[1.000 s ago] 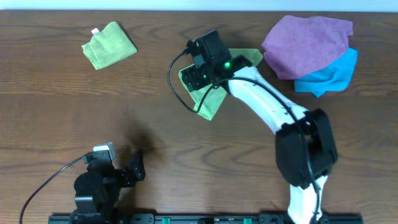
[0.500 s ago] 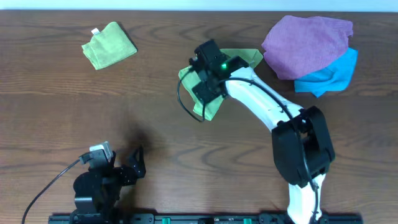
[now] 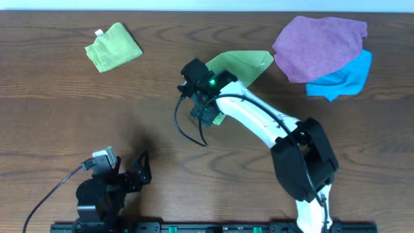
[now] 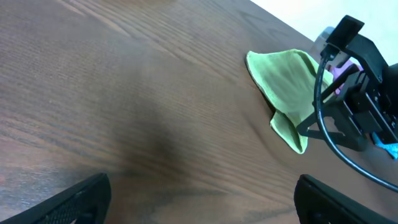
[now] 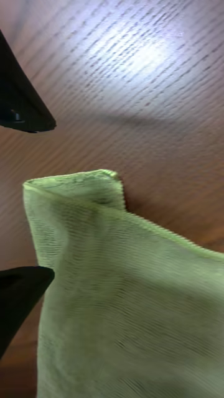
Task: Fold the cloth
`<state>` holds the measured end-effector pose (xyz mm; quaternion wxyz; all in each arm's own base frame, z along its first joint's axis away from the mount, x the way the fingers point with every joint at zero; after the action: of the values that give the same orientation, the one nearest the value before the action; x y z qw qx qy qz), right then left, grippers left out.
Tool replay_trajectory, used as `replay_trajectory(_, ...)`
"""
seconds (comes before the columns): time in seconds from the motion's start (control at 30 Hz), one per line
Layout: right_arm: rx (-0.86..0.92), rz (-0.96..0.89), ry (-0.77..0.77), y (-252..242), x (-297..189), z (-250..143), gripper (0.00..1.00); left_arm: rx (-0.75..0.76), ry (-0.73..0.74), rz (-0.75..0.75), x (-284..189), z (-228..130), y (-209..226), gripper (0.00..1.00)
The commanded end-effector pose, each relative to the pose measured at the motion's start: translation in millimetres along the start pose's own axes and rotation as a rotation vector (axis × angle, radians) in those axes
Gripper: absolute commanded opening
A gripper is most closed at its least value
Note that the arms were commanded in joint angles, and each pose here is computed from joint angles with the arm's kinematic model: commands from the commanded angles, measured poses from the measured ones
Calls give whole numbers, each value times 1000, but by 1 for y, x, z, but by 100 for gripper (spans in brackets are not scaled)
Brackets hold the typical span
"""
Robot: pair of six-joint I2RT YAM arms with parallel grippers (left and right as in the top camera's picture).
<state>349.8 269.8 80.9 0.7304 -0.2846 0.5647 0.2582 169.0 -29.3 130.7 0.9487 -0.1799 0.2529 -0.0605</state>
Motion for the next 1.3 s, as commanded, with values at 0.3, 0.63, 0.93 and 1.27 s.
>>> replay_trajectory(0.3,-18,-119,-12,-16,28,11,62,-4,0,-14,0,-1,-2,95)
replay_trajectory(0.63,28,-165,-239,-24,25,60,63,-4,0,-14,0,-1,-2,95)
replay_trajectory(0.93,138,-157,-363,-25,42,87,62,-4,0,-15,0,-1,-2,95)
replay_trajectory(1.27,179,-158,-402,-25,67,96,58,-4,0,-15,0,-1,-2,95)
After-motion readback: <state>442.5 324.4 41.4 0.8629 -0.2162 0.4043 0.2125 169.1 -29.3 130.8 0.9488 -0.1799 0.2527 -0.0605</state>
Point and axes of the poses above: each gripper's point midway between its finger pads, its own x axis out along the fingers, its own y axis along the line the jaws close on, z = x × y, the point moved 3 cm from there along -x, back along the fingers, and after that the axes turned 8 degrees about x, right-handed, at the moved point
